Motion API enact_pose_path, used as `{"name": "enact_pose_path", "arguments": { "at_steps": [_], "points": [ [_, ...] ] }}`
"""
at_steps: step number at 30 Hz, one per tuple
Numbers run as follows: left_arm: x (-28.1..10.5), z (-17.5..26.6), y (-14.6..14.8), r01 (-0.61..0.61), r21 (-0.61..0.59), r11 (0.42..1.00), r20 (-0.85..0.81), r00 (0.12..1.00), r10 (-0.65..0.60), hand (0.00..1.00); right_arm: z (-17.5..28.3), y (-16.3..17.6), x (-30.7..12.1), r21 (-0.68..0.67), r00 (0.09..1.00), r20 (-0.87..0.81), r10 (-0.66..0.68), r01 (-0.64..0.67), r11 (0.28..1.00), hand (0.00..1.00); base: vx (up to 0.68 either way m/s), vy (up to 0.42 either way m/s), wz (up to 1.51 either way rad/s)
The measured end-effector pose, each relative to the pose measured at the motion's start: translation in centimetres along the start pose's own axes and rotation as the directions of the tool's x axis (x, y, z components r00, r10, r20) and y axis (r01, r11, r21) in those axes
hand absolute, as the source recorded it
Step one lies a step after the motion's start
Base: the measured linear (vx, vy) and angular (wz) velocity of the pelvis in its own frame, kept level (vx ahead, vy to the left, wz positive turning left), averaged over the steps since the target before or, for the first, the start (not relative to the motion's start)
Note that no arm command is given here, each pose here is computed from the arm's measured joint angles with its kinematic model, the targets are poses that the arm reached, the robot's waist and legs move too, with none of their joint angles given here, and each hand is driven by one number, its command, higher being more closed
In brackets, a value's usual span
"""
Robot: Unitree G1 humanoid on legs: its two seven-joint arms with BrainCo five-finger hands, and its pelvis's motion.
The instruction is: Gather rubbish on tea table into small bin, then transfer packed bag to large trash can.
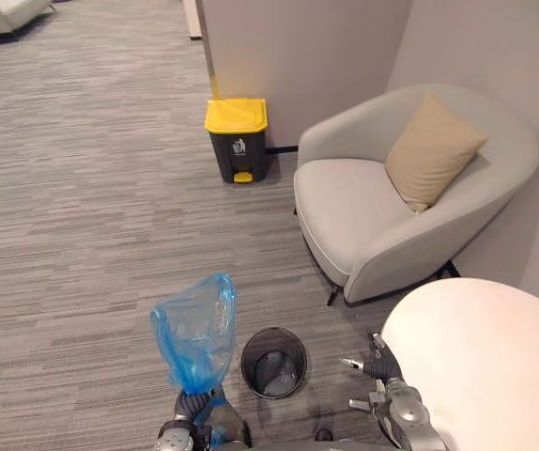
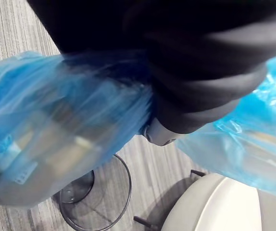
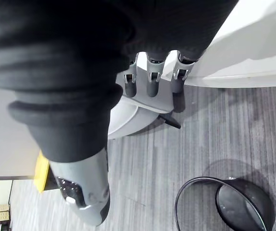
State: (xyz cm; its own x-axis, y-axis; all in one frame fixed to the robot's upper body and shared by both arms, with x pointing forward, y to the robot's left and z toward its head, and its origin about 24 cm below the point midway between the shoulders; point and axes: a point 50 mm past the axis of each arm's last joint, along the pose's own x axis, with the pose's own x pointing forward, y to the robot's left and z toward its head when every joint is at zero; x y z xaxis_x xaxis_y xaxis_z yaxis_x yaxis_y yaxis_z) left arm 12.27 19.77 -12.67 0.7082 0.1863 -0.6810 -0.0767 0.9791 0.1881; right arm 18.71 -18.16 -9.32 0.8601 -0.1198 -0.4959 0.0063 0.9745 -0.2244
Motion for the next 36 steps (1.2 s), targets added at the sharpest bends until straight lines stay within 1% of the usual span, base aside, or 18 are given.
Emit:
{"name": "enact_pose_path", "arguments": {
  "at_steps": [1, 3, 5, 9, 12, 16, 20, 22, 26, 29, 31, 36],
  "points": [
    [0.2, 0.3, 0.0, 0.000, 0.001, 1.000, 0.011, 1.000, 0.000, 1.00, 0.4, 0.1, 0.2, -0.003, 1.000, 0.012, 0.002, -0.002, 1.000, 0.00, -0.07, 0.019, -0.44],
    [0.9, 2.1, 0.4, -0.005, 0.016, 1.000, 0.069, 0.998, 0.004, 1.00, 3.1, 0.9, 1.1, -0.024, 0.994, 0.109, 0.024, -0.022, 0.999, 0.00, -0.10, 0.024, -0.25],
    [1.3, 3.7, 0.6, -0.010, 0.016, 1.000, 0.123, 0.992, 0.008, 1.00, 4.5, 1.0, 1.4, -0.019, 0.987, 0.159, 0.019, -0.016, 1.000, 0.00, -0.11, 0.015, -0.01],
    [1.2, 5.6, 0.6, -0.014, -0.011, 1.000, 0.212, 0.977, 0.016, 1.00, 6.1, 1.5, 1.2, -0.028, 0.973, 0.226, 0.039, -0.033, 0.999, 0.00, -0.10, -0.046, 0.32],
    [1.1, 6.4, 0.9, -0.023, -0.019, 1.000, 0.246, 0.969, 0.027, 1.00, 7.2, 1.7, 1.1, -0.027, 0.960, 0.275, 0.045, -0.040, 0.999, 0.00, -0.14, -0.174, 0.46],
    [0.3, 5.9, -0.9, 0.011, -0.066, 0.998, 0.245, 0.970, 0.005, 1.00, 6.2, 1.0, 0.7, -0.031, 0.968, 0.250, 0.018, -0.010, 0.999, 0.00, -0.23, -0.183, 0.31],
    [0.5, 7.0, -1.1, 0.013, -0.076, 0.997, 0.278, 0.961, 0.009, 1.00, 6.1, 0.0, 0.8, -0.029, 0.969, 0.245, -0.021, 0.030, 0.999, 0.00, -0.15, -0.098, 0.82],
    [0.3, 7.7, -1.0, 0.013, -0.083, 0.996, 0.309, 0.951, 0.013, 1.00, 5.8, -1.0, 0.8, 0.002, 0.972, 0.221, -0.084, 0.085, 0.996, 0.00, -0.08, 0.017, 0.83],
    [0.4, 8.5, -0.8, 0.013, -0.079, 0.997, 0.338, 0.941, 0.014, 1.00, 5.9, -1.4, 0.8, 0.033, 0.969, 0.221, -0.114, 0.109, 0.993, 0.00, -0.05, 0.114, 0.73],
    [1.0, 8.2, -0.5, 0.005, -0.056, 0.998, 0.309, 0.951, 0.013, 1.00, 4.7, -1.6, 0.9, 0.068, 0.977, 0.161, -0.140, 0.131, 0.989, 0.00, -0.02, 0.214, 0.41],
    [1.0, 7.8, -0.1, -0.001, -0.033, 0.999, 0.297, 0.955, 0.011, 1.00, 4.0, -1.5, 0.8, 0.066, 0.981, 0.133, -0.139, 0.131, 0.989, 0.00, 0.00, 0.144, 0.23],
    [1.1, 7.2, 0.8, -0.019, 0.023, 1.000, 0.279, 0.960, 0.012, 1.00, 2.7, -2.8, 0.9, 0.087, 0.979, 0.070, -0.190, 0.184, 0.979, 0.00, -0.05, 0.105, 0.16]
  ]
}}
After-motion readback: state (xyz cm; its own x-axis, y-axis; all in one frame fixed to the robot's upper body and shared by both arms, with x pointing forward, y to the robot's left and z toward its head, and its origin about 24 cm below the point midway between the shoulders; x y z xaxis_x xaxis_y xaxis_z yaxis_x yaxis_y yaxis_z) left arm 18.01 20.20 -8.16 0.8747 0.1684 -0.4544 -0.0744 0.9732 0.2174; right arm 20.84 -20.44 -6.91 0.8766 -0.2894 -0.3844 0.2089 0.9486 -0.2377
